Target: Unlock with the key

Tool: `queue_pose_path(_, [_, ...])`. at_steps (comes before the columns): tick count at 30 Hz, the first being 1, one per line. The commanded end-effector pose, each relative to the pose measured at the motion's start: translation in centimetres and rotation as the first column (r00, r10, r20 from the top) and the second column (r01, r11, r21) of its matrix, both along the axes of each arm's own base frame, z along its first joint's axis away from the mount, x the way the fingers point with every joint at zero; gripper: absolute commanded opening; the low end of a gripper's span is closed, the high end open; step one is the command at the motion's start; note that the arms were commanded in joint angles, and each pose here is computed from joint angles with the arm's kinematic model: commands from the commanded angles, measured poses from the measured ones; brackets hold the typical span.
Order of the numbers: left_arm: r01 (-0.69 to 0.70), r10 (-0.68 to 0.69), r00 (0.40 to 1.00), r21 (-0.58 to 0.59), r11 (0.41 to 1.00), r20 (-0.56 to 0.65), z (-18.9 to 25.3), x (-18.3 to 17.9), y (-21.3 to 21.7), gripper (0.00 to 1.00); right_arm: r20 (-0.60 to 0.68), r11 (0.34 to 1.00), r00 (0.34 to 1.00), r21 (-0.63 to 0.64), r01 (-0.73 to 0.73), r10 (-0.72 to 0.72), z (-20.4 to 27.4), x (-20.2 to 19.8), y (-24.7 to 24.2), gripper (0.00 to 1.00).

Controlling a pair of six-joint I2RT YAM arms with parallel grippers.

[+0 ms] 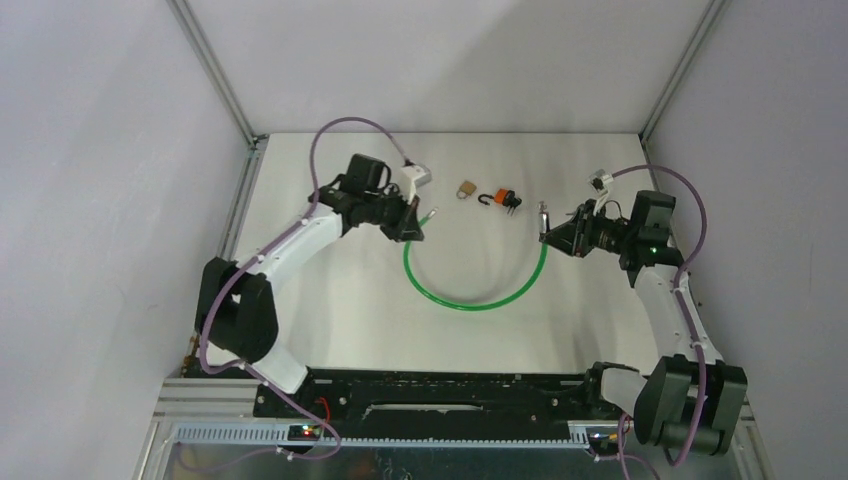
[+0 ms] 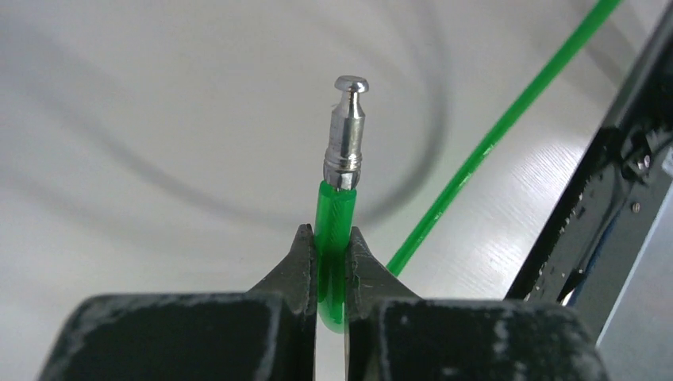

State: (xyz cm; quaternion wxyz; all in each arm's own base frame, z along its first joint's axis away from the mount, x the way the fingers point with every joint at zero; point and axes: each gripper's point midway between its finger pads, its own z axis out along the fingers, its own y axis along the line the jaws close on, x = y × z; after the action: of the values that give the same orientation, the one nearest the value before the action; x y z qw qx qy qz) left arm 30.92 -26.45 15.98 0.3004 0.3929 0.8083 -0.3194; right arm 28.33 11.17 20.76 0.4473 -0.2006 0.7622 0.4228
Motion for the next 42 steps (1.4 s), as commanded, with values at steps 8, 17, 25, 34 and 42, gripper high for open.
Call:
queue_pose_path(8, [-0.377, 0.387, 0.844, 0.103, 0.921, -0.371, -6.2, 2.5, 8.2, 0.04, -0.121, 0.906, 0.934, -0.314, 0.285, -0.336, -7.9, 5.0, -4.9, 0.04])
queue_pose_path(17, [-0.476, 0.487, 0.729, 0.156, 0.866, -0.481, -10.3, 3.6, 11.1, 0.04, -0.331, 0.857, 0.857, -0.470, 0.212, -0.394, -15.3, 6.2, -7.0, 0.02])
queue_pose_path(25, [-0.542, 0.545, 0.666, 0.173, 0.823, -0.509, -11.7, 5.9, 12.6, 0.11, -0.407, 0.842, 0.824, -0.519, 0.145, -0.394, -18.3, 8.1, -6.7, 0.05])
queue_pose_path(34, [-0.560, 0.564, 0.642, 0.184, 0.808, -0.520, -12.8, 8.1, 13.1, 0.19, -0.436, 0.870, 0.832, -0.482, 0.107, -0.343, -18.0, 8.6, -5.8, 0.11])
queue_pose_path(42, [-0.562, 0.599, 0.657, 0.231, 0.794, -0.459, -13.0, 10.4, 14.4, 0.29, -0.320, 0.882, 0.896, -0.449, 0.143, -0.308, -12.3, 8.3, -5.3, 0.24])
